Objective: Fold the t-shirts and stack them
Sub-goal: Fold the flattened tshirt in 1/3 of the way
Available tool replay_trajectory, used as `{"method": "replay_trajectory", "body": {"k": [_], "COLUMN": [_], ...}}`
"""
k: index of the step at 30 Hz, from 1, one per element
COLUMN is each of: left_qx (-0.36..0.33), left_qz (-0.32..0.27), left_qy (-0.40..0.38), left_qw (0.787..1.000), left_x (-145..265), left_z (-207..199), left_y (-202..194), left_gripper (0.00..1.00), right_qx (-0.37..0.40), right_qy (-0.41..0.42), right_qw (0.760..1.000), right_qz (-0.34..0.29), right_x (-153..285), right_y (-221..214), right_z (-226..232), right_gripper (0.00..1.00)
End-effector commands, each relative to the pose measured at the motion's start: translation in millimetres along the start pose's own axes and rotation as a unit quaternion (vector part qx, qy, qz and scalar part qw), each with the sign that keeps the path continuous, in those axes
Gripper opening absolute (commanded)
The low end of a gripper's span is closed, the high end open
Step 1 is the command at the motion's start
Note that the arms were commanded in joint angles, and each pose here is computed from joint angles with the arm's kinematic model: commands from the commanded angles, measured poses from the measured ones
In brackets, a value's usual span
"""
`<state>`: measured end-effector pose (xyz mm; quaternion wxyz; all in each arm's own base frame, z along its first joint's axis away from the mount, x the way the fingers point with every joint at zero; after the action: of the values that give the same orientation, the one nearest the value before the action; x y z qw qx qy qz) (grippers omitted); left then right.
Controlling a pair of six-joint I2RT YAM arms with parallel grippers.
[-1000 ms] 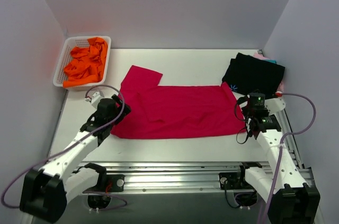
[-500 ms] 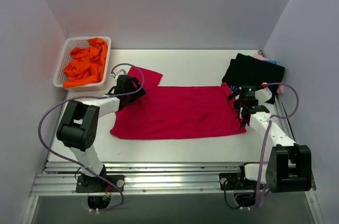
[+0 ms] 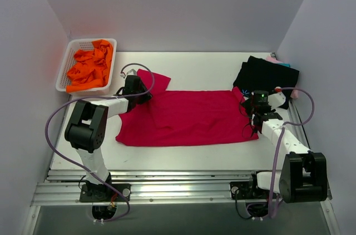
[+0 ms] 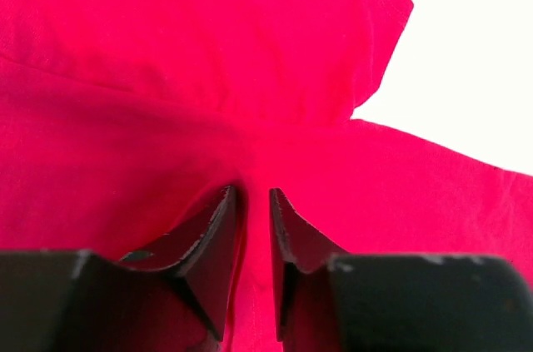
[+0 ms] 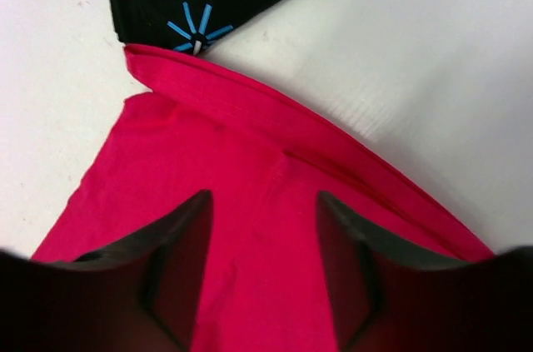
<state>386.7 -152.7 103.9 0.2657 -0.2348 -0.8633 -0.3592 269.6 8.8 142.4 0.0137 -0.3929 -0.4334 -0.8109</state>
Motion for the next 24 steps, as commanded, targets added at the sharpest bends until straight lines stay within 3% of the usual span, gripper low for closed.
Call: {"method": "replay_trajectory", "body": {"k": [1,2,3,7,19,24], "left_qx": [-0.01,-0.01,-0.01,-0.013,-0.016,-0.026], "left_qz": [-0.019,-0.019,-0.019,-0.017,-0.003,-0.016], "left_qy": [-0.038,-0.038,-0.038,-0.039,-0.043,-0.007], "left_qw": [0.999,0.999,0.999,0.999,0.999,1.0], "left_x": [-1,0,0,-1,-1,5], "left_z": [-17,-17,-17,-16,-15,-8], "left_y": [14,14,14,13,10,18], "left_gripper": [0.3,0.29,0.28,0.2,0.13,0.02], "right_qx": [-0.012,-0.016,-0.016,-0.013,-0.012,-0.009], "right_qy": [0.033,0.04,0.044,0.041,0.015,-0.006], "right_qw": [0.999,0.999,0.999,0.998,0.999,0.998], "right_qz": [-0.006,-0.002,0.006,0.039,0.044,0.056], "right_x": [-1,-3,-4,-19,-42,-53], "right_y": [-9,-13,-18,-30,-35,-44], "right_z": [-1,-2,-3,-1,4,0], "right_gripper": [0.44,0.39,0.26,0.03,0.0,0.0]}}
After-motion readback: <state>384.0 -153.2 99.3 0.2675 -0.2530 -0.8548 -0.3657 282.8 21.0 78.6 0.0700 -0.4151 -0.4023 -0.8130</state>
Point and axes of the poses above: each gripper's point midway between its finger pads, its own x axis back along the fingers, its own z axis along the line the jaws close on, y = z × x, the point moved 9 cm from there along x, back along the fingers, and after that the axes turned 8 degrees about x, right-handed, at the moved point
